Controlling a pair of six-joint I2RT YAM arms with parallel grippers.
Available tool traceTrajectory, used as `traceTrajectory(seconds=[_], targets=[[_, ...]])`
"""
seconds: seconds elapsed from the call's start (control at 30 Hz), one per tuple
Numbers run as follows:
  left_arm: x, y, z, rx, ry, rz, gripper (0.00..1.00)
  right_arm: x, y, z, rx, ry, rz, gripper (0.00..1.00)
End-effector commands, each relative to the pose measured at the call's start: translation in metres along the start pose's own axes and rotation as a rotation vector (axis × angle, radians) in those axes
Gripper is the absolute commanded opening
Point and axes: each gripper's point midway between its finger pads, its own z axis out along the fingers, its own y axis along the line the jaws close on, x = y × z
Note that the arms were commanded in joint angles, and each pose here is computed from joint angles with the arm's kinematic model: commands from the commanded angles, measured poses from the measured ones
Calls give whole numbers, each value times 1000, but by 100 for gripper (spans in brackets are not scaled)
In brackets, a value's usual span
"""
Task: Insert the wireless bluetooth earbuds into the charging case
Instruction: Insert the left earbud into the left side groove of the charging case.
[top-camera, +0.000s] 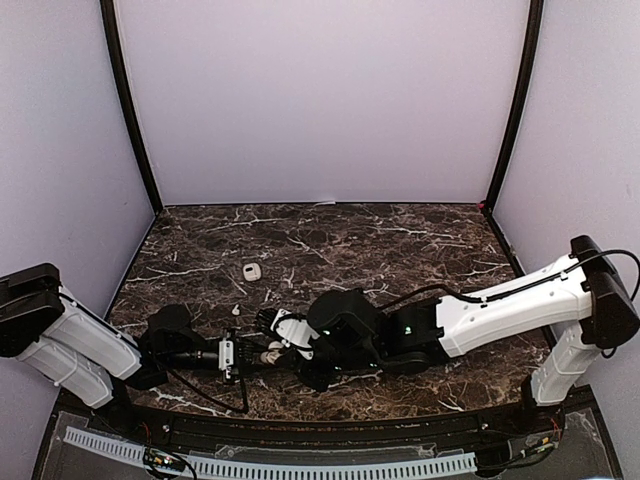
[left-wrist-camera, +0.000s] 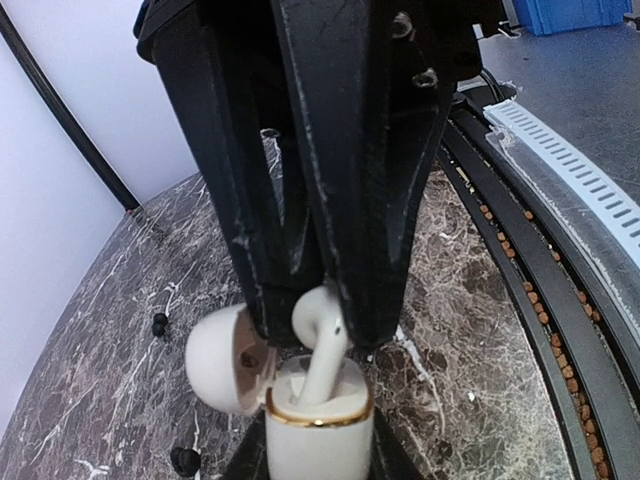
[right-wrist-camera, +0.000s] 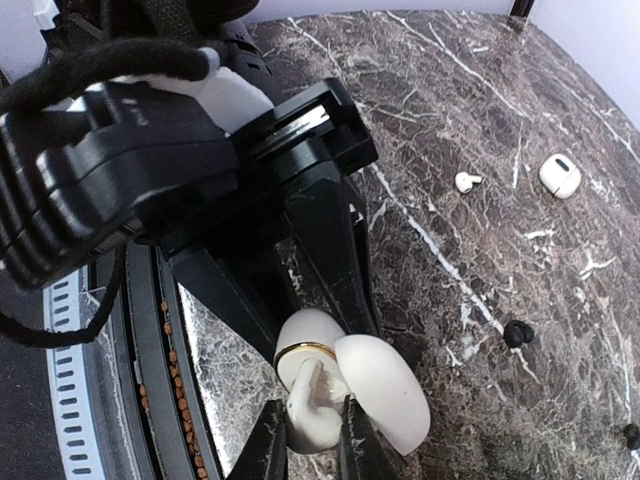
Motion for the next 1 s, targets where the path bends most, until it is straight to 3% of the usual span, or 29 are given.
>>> traceTrajectory(seconds=[0.0,0.17,0.47,0.7,0.83,0.97], targets=[[-11,1,2,-18,-20,77,8,-21,8,7,-56,-13,85,0],[-7,1,4,-32,10,104,7,-21,7,13,-66,31,168,0],[-4,4,6,-61,41,122,7,-18,3,18,-205,98,458,1],[-6,4,6,-59,32,108,7,-14,1,19,-259,133,571,14],[-8,4,6,-59,21,95,6,-16,2,17,-283,134,587,27],[-17,6,1,-78,-24,72,7,-23,2,8,-310,102,578,34]])
